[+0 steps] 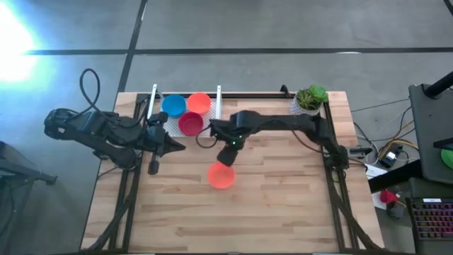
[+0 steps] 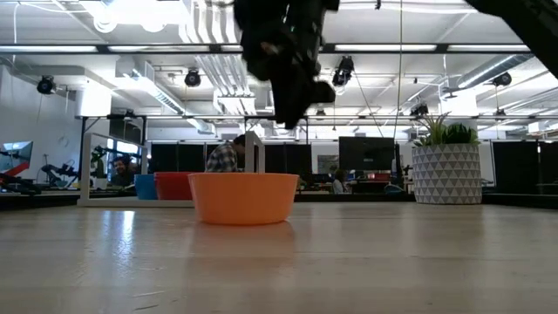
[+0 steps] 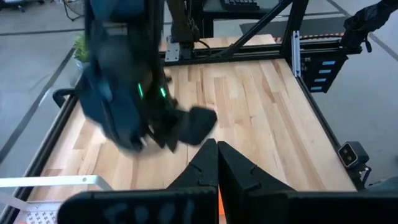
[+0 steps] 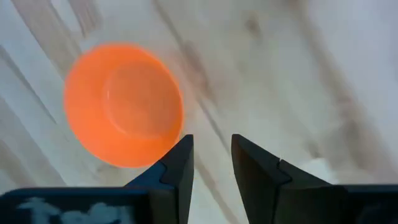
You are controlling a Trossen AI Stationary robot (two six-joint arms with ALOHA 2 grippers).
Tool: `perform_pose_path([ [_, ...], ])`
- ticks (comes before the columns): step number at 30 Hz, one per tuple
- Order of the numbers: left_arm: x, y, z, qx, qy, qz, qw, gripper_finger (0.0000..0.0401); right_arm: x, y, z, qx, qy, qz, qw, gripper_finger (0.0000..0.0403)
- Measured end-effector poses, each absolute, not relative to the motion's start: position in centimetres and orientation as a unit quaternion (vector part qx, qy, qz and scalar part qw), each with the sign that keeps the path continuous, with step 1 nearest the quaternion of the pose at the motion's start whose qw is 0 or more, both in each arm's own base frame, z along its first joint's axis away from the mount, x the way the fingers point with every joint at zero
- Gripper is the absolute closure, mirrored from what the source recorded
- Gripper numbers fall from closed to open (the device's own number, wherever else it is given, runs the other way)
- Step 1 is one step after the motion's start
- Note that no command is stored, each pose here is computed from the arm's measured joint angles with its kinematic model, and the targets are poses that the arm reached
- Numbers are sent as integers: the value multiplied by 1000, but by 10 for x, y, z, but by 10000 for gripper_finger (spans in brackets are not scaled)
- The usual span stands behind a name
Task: Pick & Place Mini bowls
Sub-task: Stack the orange bowl on the stacked orange bowls on the shelf
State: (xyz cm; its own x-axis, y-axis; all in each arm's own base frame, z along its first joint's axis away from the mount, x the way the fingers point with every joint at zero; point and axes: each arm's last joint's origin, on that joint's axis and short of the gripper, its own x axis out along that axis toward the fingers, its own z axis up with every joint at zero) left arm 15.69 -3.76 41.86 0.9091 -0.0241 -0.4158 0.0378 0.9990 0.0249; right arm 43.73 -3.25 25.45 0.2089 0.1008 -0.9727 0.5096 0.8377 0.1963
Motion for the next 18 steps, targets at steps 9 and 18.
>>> perform_pose_path([
  [9,159,-38,417,12,219,-14,976,394,395,-16,341,194,516,-178,815,305],
  [18,179,-44,407,0,250,-5,968,327,344,18,400,163,443,-156,868,303],
])
